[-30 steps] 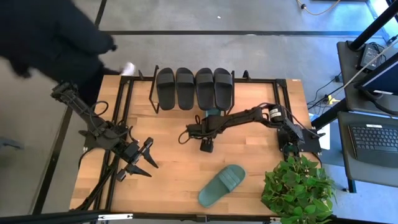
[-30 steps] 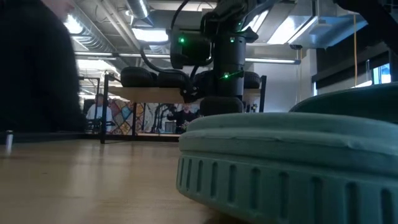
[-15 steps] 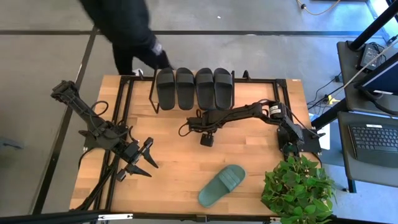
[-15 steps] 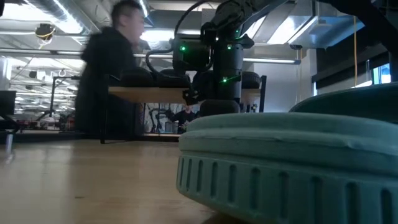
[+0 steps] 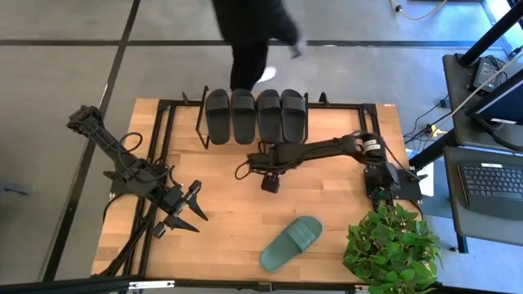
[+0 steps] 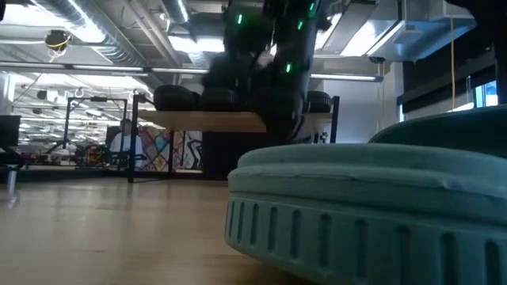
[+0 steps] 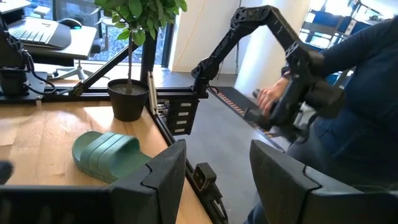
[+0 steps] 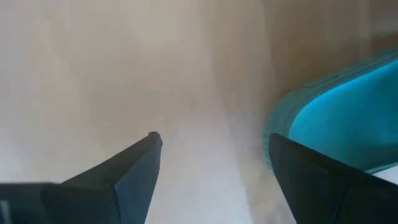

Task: Pick and place slides into the shelf
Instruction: Put the green slide under the shelf

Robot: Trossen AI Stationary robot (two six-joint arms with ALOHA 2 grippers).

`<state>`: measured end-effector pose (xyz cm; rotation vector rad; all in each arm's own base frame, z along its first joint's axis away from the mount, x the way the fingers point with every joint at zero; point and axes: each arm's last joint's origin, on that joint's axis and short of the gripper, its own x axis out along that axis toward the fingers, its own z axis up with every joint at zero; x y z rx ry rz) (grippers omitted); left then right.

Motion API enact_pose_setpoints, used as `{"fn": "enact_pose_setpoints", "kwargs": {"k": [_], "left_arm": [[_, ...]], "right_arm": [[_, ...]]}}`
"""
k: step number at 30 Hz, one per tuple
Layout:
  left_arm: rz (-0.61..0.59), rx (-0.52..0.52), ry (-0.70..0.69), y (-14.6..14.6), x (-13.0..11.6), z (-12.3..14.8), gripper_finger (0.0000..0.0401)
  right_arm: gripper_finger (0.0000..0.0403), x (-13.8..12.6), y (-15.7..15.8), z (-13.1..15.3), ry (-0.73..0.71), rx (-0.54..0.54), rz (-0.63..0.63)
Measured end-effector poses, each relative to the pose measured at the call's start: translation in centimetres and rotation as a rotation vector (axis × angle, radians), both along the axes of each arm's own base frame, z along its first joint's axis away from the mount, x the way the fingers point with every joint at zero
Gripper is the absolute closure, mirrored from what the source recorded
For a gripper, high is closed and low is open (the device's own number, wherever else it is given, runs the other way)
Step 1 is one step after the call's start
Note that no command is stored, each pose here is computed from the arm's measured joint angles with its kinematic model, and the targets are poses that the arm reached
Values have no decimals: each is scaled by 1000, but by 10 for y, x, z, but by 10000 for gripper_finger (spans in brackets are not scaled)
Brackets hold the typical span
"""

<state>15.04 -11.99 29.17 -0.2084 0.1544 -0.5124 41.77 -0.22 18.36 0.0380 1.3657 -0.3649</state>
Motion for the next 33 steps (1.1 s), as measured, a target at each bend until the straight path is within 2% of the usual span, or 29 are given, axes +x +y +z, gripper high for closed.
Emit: {"fn": "enact_pose_setpoints", "kwargs": {"k": [6, 14, 23, 28, 33], "left_arm": [[0, -3, 2, 0, 0, 0, 230], [0, -3, 2, 0, 0, 0, 230], [-1, 1, -1, 0, 0, 0, 230], [-1, 2, -1, 0, 0, 0, 230], [0, 0, 0, 0, 0, 0, 230]], "right_arm": [[109, -15, 36, 44, -122, 60, -42], [109, -45, 110, 86, -236, 274, -155], [109, -75, 180, 86, -208, 392, -237], [109, -85, 199, 84, -195, 412, -303], [109, -94, 213, 83, -186, 423, -307]]}}
